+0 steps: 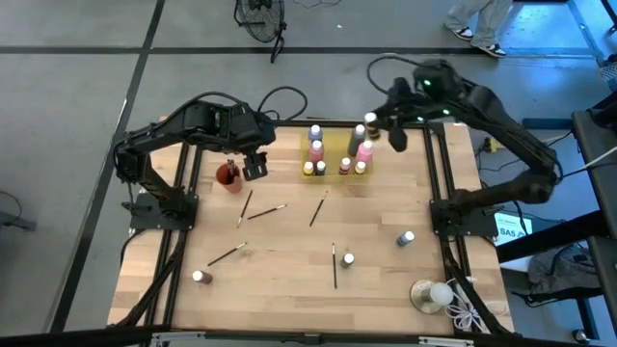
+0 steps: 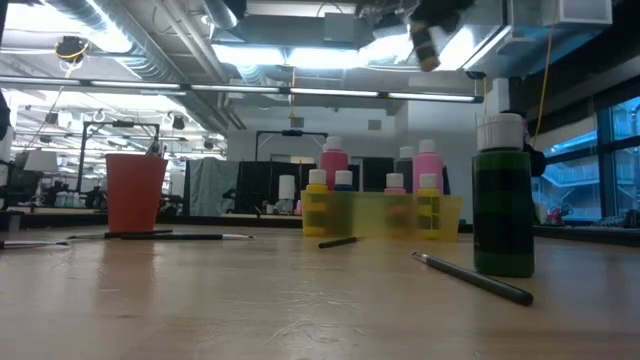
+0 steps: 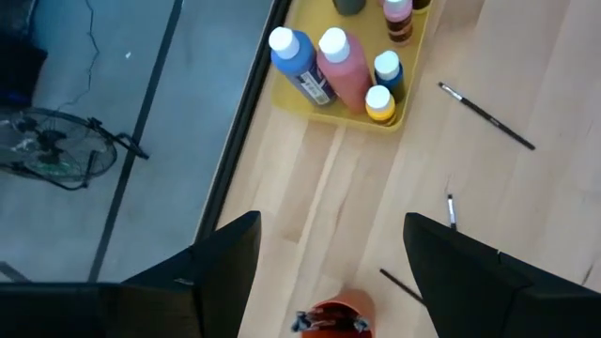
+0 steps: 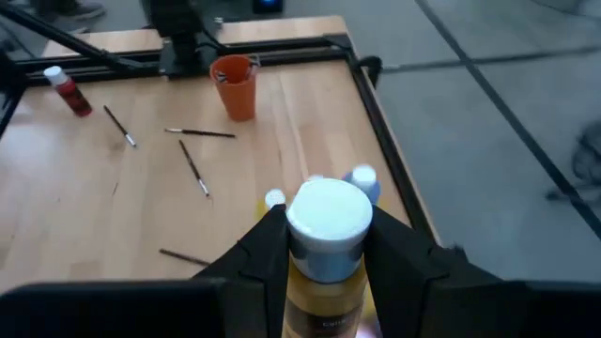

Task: Pick & Place Paint Supplies
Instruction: Put the small yellow paint bottle into the yellow bin

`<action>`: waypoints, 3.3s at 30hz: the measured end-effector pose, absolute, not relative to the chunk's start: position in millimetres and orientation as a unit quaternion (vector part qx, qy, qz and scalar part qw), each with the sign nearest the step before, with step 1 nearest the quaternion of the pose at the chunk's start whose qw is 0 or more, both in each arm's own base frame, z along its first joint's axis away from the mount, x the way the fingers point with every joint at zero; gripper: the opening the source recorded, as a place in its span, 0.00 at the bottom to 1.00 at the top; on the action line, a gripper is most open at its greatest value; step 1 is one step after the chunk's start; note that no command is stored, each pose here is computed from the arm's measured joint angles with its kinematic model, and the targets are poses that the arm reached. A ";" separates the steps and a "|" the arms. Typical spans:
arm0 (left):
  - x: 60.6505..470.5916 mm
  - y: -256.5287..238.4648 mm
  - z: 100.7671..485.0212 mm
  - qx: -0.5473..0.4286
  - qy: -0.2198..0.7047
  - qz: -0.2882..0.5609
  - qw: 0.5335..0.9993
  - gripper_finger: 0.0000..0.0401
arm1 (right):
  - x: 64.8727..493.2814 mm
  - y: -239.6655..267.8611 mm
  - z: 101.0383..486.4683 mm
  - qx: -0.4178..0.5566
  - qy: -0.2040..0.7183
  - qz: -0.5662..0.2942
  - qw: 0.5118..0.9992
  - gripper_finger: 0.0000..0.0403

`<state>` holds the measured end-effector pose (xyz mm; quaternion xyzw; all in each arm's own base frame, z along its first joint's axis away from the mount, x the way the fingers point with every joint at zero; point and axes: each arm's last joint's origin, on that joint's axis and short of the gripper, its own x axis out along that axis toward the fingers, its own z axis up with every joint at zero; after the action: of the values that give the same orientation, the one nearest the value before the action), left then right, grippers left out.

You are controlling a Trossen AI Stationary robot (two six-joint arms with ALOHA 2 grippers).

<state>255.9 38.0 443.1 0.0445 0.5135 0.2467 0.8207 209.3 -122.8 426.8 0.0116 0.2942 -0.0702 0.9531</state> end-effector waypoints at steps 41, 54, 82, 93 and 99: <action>252.0 69.0 445.5 0.006 0.507 0.217 0.834 0.64 | 143.6 -84.9 213.6 0.175 0.154 -0.274 0.933 0.27; 254.1 75.3 447.7 0.004 0.489 0.226 0.843 0.64 | 142.5 -83.9 199.0 0.168 0.128 -0.269 0.940 0.27; 255.0 75.5 448.3 -0.008 0.481 0.233 0.845 0.64 | 154.9 -89.3 173.3 0.168 0.129 -0.263 0.941 0.27; 255.1 75.6 448.2 -0.011 0.480 0.235 0.845 0.64 | 159.9 -90.3 165.4 0.167 0.149 -0.260 0.939 0.27; 255.4 75.6 448.4 -0.011 0.478 0.235 0.846 0.64 | 159.1 -90.2 162.3 0.159 0.167 -0.266 0.936 0.27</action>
<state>255.4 75.6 448.4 -0.0112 0.4782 0.2355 0.8460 159.1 -90.2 162.3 0.1592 0.1665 -0.2659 0.9361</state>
